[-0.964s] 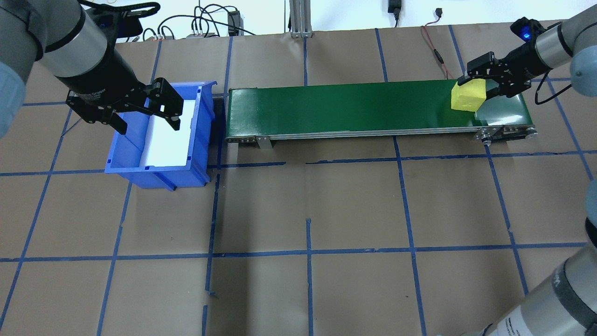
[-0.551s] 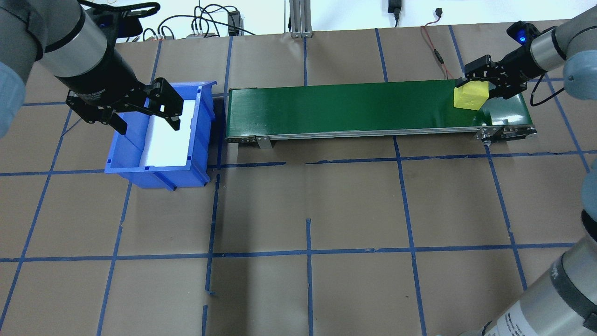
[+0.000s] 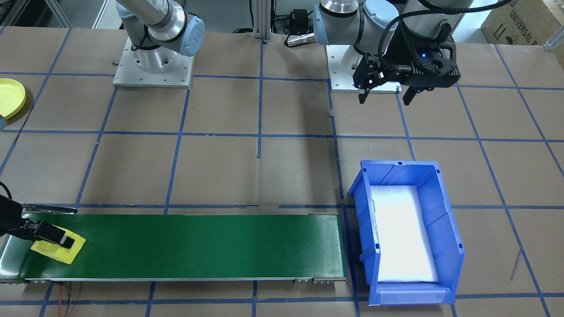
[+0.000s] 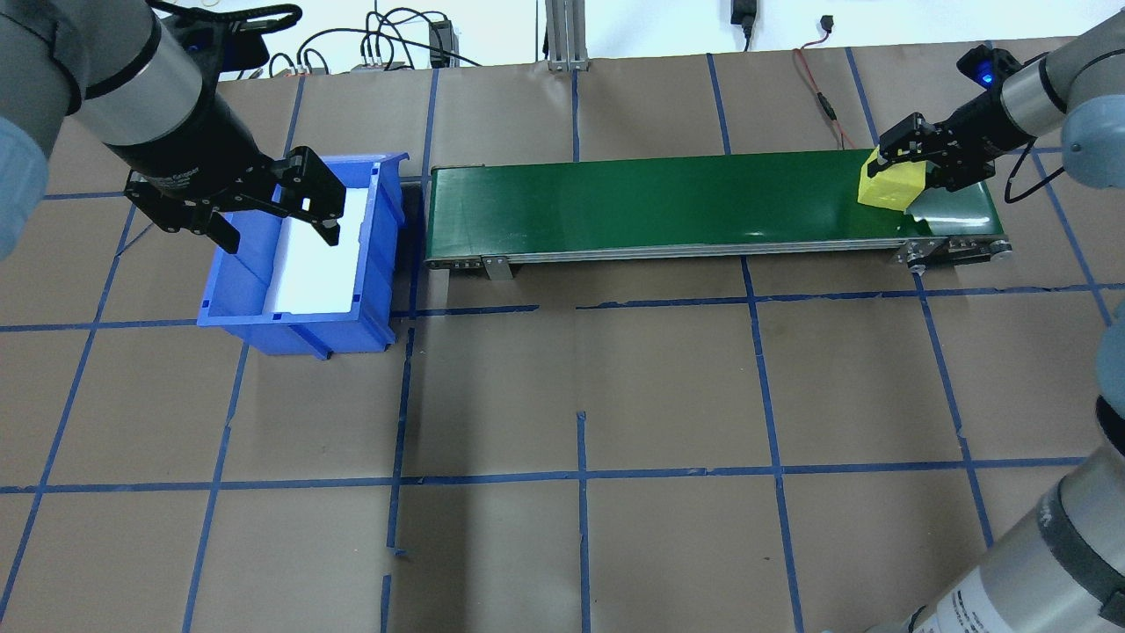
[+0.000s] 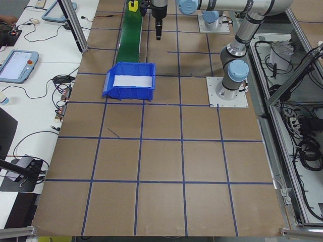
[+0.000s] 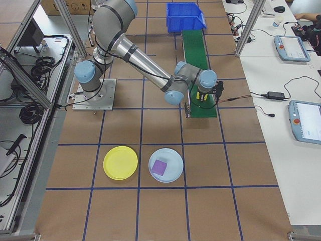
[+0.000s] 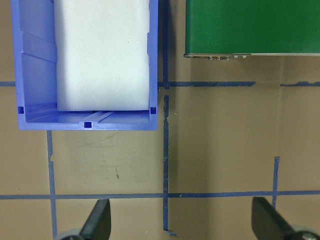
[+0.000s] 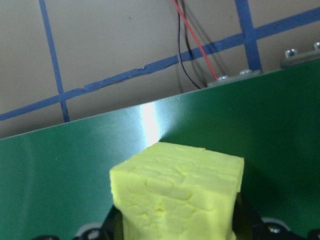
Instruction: Move block left to right into plate
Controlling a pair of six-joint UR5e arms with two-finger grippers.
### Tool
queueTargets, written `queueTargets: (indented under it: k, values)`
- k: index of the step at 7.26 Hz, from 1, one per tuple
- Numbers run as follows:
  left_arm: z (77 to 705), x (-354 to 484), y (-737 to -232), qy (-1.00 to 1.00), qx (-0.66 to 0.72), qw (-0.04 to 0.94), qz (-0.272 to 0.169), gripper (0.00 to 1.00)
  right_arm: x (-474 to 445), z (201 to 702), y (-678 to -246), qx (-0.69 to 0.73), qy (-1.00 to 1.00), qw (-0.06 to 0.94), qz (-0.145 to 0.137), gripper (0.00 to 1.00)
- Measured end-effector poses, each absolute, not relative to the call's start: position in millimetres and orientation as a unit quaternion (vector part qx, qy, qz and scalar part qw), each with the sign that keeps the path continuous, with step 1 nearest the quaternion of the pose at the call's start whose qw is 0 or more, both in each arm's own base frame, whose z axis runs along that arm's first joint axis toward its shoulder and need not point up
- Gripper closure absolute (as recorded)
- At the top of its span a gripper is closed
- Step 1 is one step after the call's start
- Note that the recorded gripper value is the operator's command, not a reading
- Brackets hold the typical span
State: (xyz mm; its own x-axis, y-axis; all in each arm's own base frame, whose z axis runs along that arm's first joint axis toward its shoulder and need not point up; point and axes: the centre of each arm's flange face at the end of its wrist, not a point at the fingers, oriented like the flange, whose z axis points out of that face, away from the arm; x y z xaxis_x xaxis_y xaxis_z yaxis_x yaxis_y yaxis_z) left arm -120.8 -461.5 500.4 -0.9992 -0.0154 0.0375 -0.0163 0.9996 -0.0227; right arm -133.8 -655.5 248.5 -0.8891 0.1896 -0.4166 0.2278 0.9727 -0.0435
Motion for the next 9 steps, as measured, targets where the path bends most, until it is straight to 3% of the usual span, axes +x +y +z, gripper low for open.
queueTargets:
  k: [3, 5, 6, 9]
  values:
    - [499.7, -120.7, -461.3, -1.000, 0.008, 0.018, 0.011, 0.00, -146.0, 317.7, -620.4, 0.103, 0.986, 0.131, -0.007, 0.53]
    - [501.0, -120.6, -460.7, -1.000, 0.008, 0.019, 0.014, 0.00, -216.8, 337.0, -571.0, 0.068, 0.994, 0.084, 0.029, 0.55]
    - [502.9, -120.9, -459.2, -1.000, 0.009, 0.019, 0.017, 0.00, -271.0, 334.9, -530.9, 0.052, 0.993, 0.089, 0.050, 0.53]
    - [502.1, -124.1, -457.4, -1.000, 0.008, 0.020, 0.017, 0.00, -417.7, 314.4, -385.5, -0.005, 0.991, 0.121, 0.059, 0.52]
